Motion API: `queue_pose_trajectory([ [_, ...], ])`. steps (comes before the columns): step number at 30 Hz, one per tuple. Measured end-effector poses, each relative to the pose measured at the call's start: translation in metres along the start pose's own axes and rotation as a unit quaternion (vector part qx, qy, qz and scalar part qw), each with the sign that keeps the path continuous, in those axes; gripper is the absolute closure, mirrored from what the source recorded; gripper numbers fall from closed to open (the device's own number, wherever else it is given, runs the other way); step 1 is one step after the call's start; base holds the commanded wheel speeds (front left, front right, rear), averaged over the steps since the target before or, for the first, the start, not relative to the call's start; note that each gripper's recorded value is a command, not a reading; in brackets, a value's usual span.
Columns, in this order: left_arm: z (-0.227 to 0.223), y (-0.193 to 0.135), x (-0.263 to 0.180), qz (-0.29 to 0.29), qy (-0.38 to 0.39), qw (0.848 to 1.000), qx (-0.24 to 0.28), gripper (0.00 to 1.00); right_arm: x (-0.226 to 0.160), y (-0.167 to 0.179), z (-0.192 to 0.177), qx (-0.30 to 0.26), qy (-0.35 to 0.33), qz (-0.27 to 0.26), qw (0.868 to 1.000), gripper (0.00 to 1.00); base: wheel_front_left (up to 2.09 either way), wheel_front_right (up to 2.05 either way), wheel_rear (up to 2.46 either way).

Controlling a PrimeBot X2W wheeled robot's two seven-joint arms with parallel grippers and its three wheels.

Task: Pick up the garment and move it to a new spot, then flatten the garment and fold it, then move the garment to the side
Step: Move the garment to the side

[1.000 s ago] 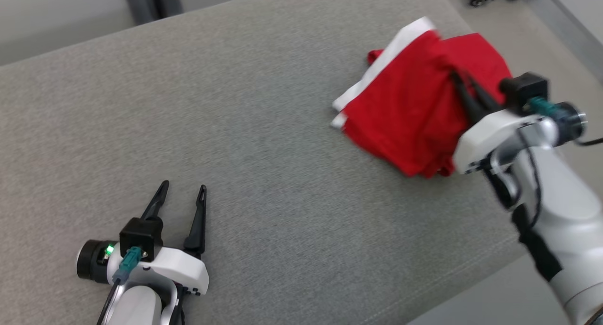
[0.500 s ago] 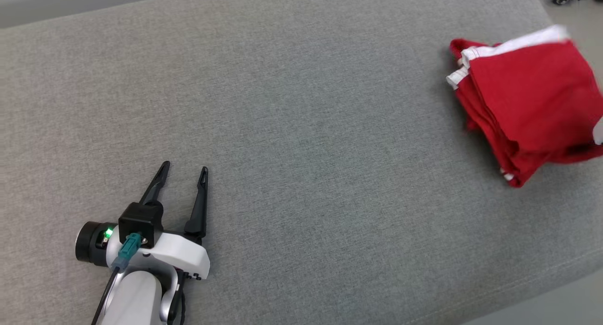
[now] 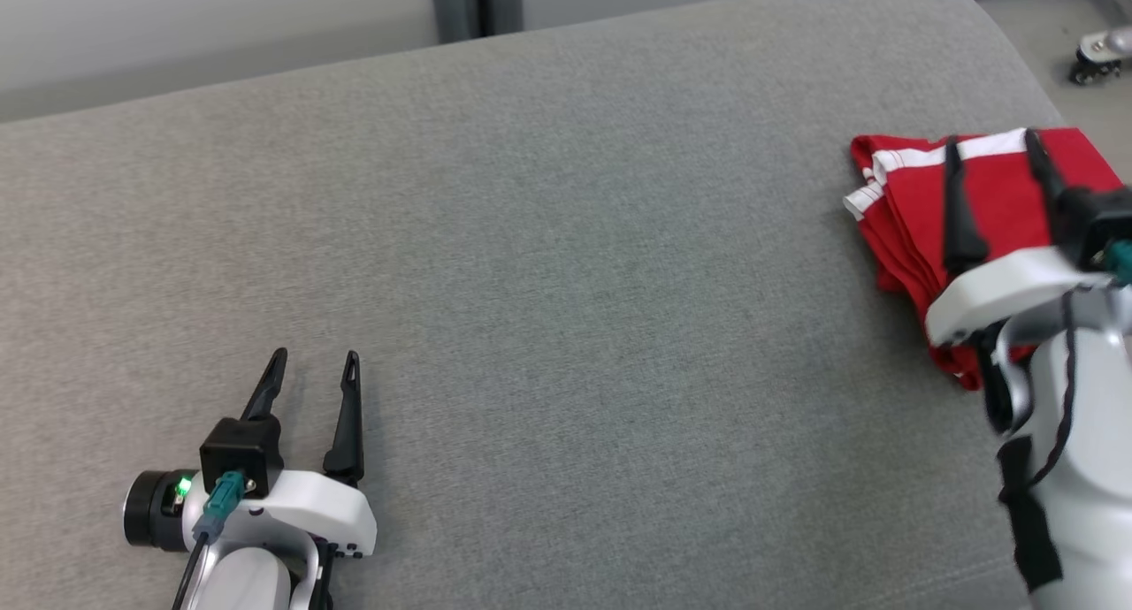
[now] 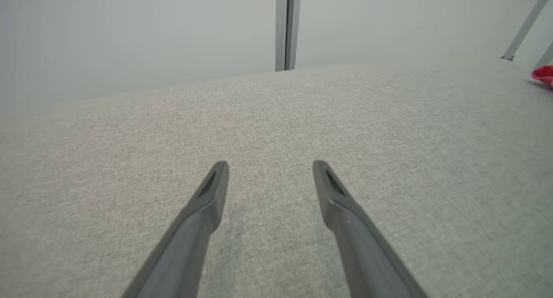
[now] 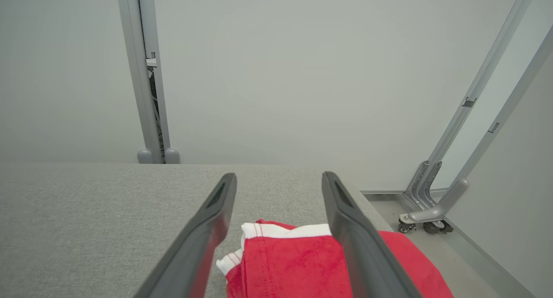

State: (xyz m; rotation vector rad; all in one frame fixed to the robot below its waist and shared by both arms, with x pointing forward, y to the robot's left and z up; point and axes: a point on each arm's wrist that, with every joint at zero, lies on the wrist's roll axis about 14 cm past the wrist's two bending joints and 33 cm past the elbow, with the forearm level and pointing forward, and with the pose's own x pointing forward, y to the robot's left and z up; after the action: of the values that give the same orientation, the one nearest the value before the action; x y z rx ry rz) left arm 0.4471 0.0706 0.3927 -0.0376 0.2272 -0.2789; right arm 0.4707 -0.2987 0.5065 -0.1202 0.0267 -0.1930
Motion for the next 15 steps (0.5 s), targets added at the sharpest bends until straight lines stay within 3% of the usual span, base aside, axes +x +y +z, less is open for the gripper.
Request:
queue_pose_trajectory([
  [15, 0.018, 0.059, -0.057, 0.109, -0.024, 0.994, -0.008, 0.0, -0.057, 0.121, -0.029, 0.08, 0.028, 0.145, 0.986, 0.0, 0.0, 0.0, 0.0],
])
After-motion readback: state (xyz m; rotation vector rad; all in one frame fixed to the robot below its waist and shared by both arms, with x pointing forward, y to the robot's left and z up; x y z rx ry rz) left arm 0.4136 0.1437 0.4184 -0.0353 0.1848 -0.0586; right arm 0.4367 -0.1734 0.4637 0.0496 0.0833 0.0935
